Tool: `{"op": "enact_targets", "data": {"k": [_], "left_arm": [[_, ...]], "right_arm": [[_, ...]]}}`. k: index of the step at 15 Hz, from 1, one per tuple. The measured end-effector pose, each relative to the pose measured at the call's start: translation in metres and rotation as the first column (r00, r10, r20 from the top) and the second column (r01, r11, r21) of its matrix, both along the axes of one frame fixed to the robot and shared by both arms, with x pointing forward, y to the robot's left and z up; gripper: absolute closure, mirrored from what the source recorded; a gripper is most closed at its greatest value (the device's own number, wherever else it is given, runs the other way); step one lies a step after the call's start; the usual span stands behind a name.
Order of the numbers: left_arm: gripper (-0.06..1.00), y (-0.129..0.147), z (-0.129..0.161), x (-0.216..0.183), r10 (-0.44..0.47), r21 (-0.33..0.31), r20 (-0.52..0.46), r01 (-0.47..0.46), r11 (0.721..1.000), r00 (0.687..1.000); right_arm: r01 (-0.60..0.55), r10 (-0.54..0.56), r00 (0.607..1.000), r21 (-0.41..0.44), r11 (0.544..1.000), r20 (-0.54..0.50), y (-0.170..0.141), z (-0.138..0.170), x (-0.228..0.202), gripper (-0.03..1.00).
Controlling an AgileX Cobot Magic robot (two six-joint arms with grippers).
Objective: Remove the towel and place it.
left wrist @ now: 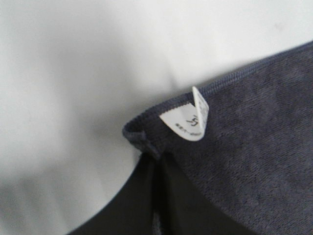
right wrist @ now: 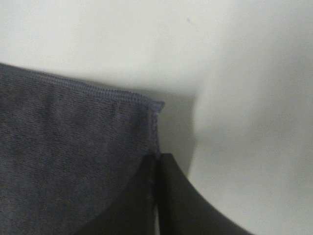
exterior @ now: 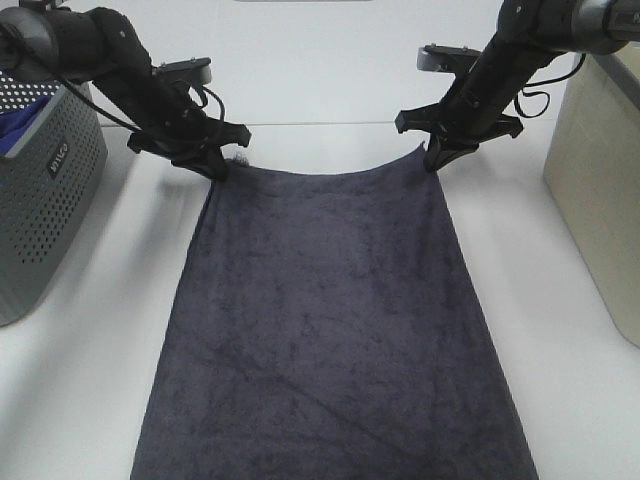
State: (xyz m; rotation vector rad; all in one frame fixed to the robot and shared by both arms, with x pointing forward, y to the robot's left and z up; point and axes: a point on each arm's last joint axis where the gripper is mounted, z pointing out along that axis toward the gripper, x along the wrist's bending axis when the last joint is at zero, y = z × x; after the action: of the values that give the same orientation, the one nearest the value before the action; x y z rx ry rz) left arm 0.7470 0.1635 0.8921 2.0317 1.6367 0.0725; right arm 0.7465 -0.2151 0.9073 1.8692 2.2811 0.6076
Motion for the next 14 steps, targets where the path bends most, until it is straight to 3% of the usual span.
{"op": "enact_targets", "data": {"k": [5,7,11,14], "left_arm": [[0.94,0.001,0.012,0.014,0.030,-0.004,0.151,-0.030,1.000,0.988],[0.94,0.001,0.021,0.023,0.033,-0.001,0.251,-0.034,0.999,0.967],[0.94,0.002,0.038,0.035,0.075,-0.023,0.377,-0.071,0.997,0.923],[0.94,0.003,0.041,0.038,0.090,-0.029,0.417,-0.085,0.996,0.905]], "right_arm": [[0.009,-0.005,0.987,-0.022,1.000,0.159,-0.002,0.022,0.015,0.95],[0.018,-0.011,0.968,-0.024,1.000,0.252,-0.002,0.036,0.024,0.95],[0.029,-0.020,0.949,-0.023,0.999,0.314,-0.003,0.040,0.029,0.95],[0.035,-0.025,0.937,-0.022,0.999,0.348,-0.003,0.042,0.031,0.95]]}}
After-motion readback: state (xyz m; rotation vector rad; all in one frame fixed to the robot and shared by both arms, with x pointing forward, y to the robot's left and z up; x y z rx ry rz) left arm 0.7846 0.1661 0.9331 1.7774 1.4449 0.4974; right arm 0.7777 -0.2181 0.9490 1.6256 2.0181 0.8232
